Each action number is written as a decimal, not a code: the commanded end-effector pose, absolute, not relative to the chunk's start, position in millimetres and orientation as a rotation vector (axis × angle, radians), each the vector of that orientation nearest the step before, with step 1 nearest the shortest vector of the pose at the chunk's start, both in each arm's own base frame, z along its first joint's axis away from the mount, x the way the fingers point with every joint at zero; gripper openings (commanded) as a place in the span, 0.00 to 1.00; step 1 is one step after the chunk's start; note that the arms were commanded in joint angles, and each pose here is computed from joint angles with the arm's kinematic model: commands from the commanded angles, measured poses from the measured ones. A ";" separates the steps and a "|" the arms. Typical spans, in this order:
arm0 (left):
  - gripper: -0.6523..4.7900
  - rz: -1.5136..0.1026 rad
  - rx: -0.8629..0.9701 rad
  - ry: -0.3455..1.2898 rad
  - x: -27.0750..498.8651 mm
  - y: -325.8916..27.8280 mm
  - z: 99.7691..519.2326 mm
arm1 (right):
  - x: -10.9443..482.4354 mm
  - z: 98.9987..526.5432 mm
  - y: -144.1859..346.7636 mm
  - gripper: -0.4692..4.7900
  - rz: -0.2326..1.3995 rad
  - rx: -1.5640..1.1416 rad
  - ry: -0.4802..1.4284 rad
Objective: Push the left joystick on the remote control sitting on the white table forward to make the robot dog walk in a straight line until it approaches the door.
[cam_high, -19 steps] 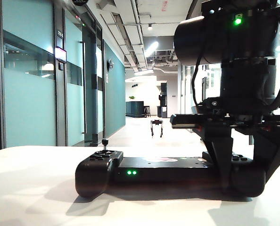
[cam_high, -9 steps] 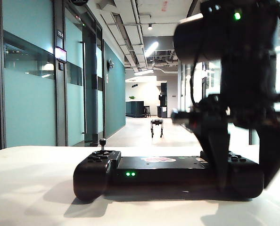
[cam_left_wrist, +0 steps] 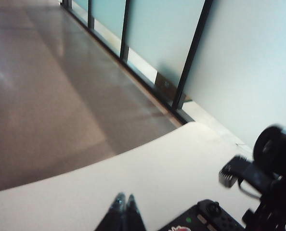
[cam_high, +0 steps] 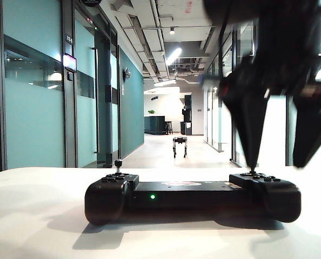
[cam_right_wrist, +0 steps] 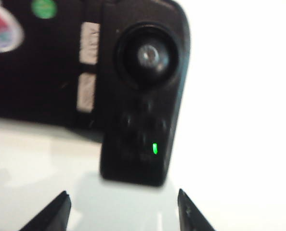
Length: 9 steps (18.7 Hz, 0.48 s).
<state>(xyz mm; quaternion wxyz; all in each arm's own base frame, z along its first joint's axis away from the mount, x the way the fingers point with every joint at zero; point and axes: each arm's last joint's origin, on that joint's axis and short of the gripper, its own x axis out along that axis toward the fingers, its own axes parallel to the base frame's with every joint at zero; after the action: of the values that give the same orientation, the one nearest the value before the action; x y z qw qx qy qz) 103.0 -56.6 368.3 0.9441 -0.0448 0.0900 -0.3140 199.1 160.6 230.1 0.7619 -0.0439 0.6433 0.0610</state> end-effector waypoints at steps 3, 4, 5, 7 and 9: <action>0.11 -0.622 -0.075 0.270 91.7 -50.7 360.1 | 177.9 263.3 143.5 0.09 0.173 -0.064 1.331; 0.11 -0.611 -0.065 0.284 90.4 -49.7 358.4 | 175.1 268.1 141.1 0.09 0.180 -0.057 1.309; 0.11 -0.606 -0.061 0.293 88.5 -48.6 356.0 | 172.5 273.9 138.7 0.09 0.205 -0.063 1.268; 0.11 -0.602 -0.063 0.279 84.0 -46.3 345.5 | 166.5 287.8 134.7 0.09 0.258 -0.078 1.146; 0.11 -0.591 -0.065 0.270 78.8 -43.4 328.2 | 159.5 299.5 131.0 0.09 0.290 -0.105 0.975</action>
<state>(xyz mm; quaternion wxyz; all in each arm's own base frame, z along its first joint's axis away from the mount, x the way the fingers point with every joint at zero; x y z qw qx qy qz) 80.7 -44.6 331.5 0.9449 -0.0312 0.1430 -0.2930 160.5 131.0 292.8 0.8491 -0.0388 0.5111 0.1276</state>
